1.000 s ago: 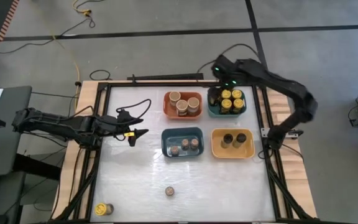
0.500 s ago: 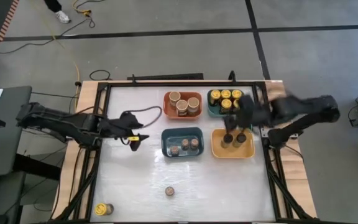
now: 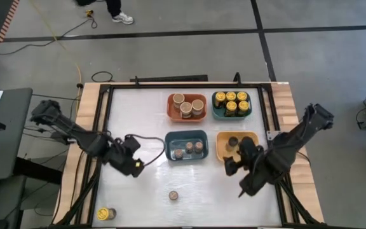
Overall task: Sort spices by type
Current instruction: Put the yellow spice bottle into the green bin
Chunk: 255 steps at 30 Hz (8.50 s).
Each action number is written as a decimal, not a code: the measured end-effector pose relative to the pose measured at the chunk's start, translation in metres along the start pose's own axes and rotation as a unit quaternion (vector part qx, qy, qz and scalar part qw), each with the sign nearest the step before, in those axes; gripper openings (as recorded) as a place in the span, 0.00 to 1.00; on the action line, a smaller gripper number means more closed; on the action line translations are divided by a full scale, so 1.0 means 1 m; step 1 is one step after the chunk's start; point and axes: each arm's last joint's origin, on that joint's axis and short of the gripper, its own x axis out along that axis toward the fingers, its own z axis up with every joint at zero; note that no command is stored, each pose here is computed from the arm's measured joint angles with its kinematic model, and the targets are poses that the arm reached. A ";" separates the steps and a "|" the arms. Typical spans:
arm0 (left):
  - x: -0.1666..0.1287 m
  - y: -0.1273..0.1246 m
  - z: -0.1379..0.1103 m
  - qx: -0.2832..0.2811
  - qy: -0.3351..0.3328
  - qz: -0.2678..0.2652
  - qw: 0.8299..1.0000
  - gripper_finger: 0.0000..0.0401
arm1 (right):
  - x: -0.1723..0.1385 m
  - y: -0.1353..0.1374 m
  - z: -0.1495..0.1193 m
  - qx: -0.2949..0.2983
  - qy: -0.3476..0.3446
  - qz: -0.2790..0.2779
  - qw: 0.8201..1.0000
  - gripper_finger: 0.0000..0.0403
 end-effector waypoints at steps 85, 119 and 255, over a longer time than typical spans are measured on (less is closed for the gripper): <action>-0.007 -0.045 -0.198 0.035 0.314 -0.011 0.949 0.76 | -0.024 -0.008 -0.039 -0.067 0.025 0.036 0.997 0.93; -0.006 -0.037 -0.197 0.056 0.293 0.021 0.954 0.72 | -0.015 -0.001 -0.030 -0.051 0.020 0.031 0.998 0.93; -0.023 0.001 0.142 -0.030 0.028 0.016 0.999 0.54 | 0.039 -0.171 0.041 -0.166 -0.182 0.216 0.945 0.93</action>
